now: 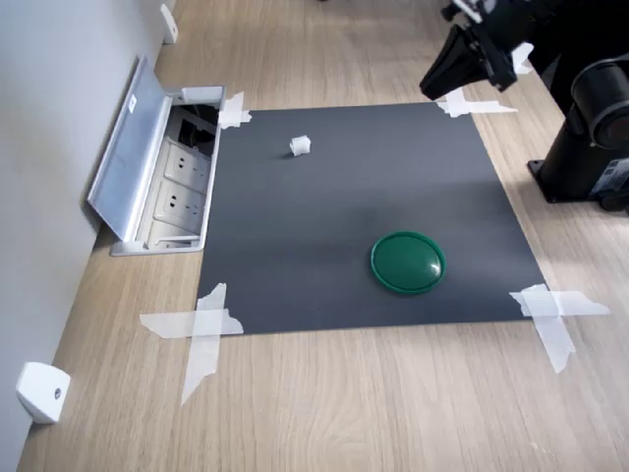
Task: Grasp a white terminal and put it on the green lid.
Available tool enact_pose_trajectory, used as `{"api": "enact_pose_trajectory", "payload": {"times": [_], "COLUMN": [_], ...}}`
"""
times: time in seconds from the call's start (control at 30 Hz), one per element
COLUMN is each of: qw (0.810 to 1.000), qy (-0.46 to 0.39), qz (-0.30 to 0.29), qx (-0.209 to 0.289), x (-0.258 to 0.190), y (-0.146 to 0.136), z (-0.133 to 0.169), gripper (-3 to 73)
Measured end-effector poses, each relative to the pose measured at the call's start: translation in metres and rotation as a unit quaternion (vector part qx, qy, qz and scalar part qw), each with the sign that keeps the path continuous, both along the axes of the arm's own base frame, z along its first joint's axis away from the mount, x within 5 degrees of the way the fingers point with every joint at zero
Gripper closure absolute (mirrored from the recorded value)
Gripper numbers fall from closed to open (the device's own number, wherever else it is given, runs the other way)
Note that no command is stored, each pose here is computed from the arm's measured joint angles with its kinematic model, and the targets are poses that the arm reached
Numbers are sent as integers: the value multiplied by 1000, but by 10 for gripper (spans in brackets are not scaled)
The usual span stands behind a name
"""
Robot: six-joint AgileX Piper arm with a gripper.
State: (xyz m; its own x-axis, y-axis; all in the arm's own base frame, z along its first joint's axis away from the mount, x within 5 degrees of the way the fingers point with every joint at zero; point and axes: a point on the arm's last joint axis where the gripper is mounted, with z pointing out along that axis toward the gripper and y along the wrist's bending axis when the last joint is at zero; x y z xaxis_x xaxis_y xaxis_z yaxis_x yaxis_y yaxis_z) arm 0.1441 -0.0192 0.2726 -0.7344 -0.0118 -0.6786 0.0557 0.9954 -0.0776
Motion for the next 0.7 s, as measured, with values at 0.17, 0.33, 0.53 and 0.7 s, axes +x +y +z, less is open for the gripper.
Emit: {"api": "enact_pose_trajectory", "payload": {"times": [0.17,0.33,0.53,0.7], "qw": [997,984,972,971], "qy": [80,168,209,210], "qz": [16,56,102,115], "qx": [2,-8,-16,-22], "x": [36,73,112,140], "y": [-4,-8,-12,-16], "z": [-7,-24,-24,-16], "gripper": [704,660,460,220]}}
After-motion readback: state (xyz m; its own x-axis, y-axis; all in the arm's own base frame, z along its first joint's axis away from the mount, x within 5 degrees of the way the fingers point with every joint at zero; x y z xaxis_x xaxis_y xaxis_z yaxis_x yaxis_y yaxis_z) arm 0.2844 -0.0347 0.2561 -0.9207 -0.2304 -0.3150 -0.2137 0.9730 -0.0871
